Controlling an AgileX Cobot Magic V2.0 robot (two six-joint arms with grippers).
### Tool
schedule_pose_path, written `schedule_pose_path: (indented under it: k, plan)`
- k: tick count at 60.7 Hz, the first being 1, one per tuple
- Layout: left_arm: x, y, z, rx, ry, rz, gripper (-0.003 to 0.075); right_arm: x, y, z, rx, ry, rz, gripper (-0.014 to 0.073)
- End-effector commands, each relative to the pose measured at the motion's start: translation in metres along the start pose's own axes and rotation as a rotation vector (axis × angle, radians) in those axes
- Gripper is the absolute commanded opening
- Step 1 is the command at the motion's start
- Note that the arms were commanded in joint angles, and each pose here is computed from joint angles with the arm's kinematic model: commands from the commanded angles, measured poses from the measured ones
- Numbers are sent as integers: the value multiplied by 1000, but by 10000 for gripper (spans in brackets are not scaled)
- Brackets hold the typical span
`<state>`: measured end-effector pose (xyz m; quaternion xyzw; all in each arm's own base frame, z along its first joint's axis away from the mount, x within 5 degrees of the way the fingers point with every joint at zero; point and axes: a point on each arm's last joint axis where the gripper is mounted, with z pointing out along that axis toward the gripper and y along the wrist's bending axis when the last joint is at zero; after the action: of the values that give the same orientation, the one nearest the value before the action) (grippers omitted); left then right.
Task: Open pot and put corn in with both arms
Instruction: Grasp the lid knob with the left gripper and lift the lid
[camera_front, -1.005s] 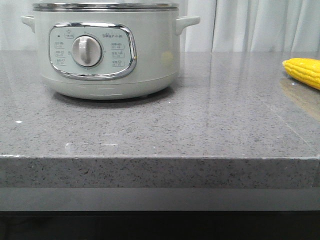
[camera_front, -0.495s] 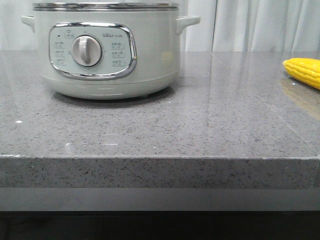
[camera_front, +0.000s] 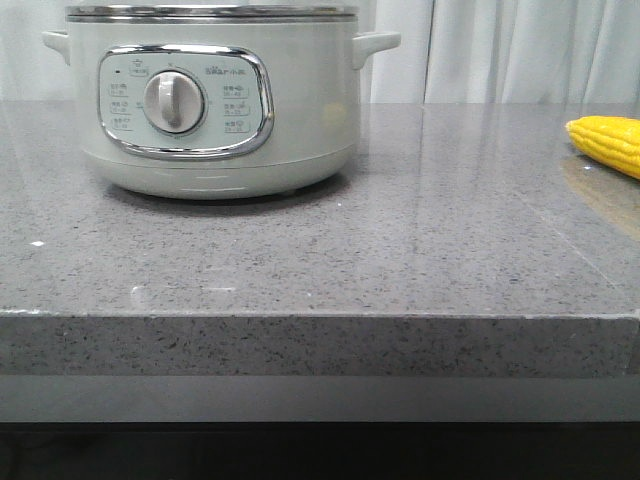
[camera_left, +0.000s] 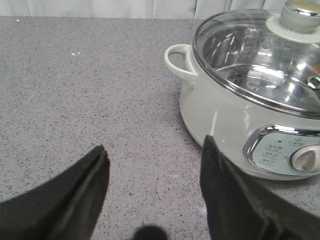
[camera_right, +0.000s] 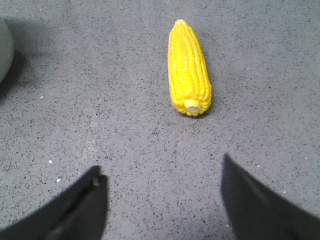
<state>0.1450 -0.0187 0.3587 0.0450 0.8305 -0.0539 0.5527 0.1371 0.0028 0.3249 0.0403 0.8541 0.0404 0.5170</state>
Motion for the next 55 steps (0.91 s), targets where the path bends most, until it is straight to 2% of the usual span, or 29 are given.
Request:
schedule_pose_path:
  k: [1,15,23,36,55]
  plan:
    - [-17,0,-5,-3,-110,0,472,-13,0,-3,2,-86,-6,601]
    - [-21,-2,-6,13,-149,-8,472,-13,0,-3,2,-87,-6,593]
    - [-32,-11,-1,67,-203,4,472,-13,0,-3,2,-87,-6,593]
    - [-62,-37,22,185,-198,54,472,-13,0,-3,2,-87,-6,593]
    - [-99,-87,77,319,-221,83,472,-13,0,-3,2,-87,-6,593]
